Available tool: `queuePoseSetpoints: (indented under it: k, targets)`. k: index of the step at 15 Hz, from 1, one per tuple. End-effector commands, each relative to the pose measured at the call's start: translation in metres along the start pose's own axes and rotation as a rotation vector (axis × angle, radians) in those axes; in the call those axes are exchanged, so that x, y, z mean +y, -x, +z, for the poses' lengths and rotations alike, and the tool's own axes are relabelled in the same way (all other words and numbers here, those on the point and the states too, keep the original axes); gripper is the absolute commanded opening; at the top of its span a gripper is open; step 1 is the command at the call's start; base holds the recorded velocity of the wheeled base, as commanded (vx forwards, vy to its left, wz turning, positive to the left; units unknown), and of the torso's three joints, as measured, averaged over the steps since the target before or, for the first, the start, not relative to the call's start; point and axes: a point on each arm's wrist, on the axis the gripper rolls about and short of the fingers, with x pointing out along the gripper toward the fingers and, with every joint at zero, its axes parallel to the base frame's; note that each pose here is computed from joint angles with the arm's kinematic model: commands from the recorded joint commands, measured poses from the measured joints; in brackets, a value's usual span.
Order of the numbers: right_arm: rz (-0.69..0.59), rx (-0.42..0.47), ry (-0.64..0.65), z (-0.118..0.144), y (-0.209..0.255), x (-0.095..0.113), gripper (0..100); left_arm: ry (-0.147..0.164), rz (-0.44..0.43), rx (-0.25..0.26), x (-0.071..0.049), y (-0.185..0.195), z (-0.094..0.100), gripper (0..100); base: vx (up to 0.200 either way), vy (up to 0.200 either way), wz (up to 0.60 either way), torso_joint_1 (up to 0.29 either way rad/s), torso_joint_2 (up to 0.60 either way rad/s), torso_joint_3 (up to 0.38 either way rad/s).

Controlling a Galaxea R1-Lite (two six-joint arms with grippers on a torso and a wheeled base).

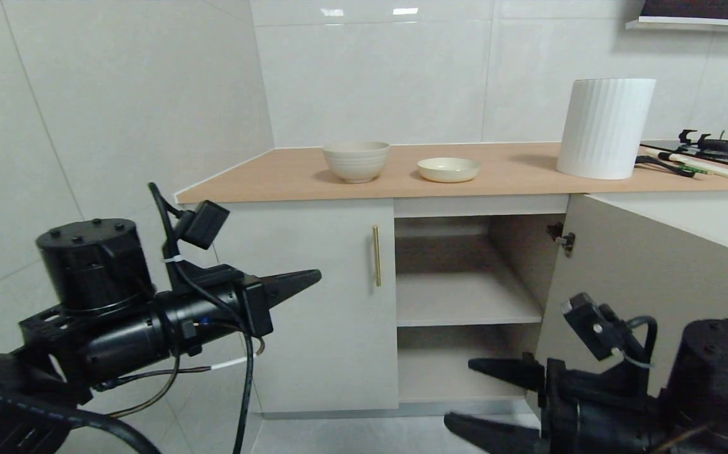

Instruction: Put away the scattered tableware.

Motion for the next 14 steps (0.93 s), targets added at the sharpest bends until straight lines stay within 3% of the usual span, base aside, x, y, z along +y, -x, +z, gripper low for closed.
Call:
queuePoseSetpoints:
  k: [1,2,4,5,8,11,12,14]
  targets:
    - [-0.166,-0.057,0.03,0.01,-0.027,-0.039,100,-0.024,0.063,-0.081,-0.004,0.038,0.014,0,0.0,0.0,0.0,0.0,0.0,0.0]
    - [-0.273,-0.098,0.04,0.015,-0.034,-0.058,100,-0.026,0.074,-0.091,-0.007,0.046,0.017,0,0.0,0.0,0.0,0.0,0.0,0.0]
    - [-0.371,-0.109,0.087,0.028,-0.036,-0.082,100,-0.027,0.089,-0.103,-0.013,0.059,0.022,0,0.0,0.0,0.0,0.0,0.0,0.0]
    - [-0.407,-0.066,0.099,0.042,-0.035,-0.082,100,-0.021,0.095,-0.096,-0.019,0.066,0.024,0,0.0,0.0,0.0,0.0,0.0,0.0]
    - [-0.611,0.006,0.156,0.091,-0.033,-0.082,100,0.023,0.148,-0.054,-0.017,0.071,0.039,0,0.0,0.0,0.0,0.0,0.0,0.0]
    - [-0.634,0.039,0.122,0.117,-0.014,-0.05,100,0.052,0.172,-0.021,-0.016,0.07,0.049,0,0.0,0.0,0.0,0.0,0.0,0.0]
    - [-0.631,0.05,0.102,0.119,-0.008,-0.043,100,0.055,0.172,-0.025,-0.014,0.069,0.05,100,0.0,0.0,0.0,0.0,0.0,0.0]
    - [-0.628,0.078,0.087,0.123,0.008,-0.028,100,0.051,0.18,-0.036,-0.008,0.063,0.053,100,0.0,0.0,0.0,0.0,0.0,0.0]
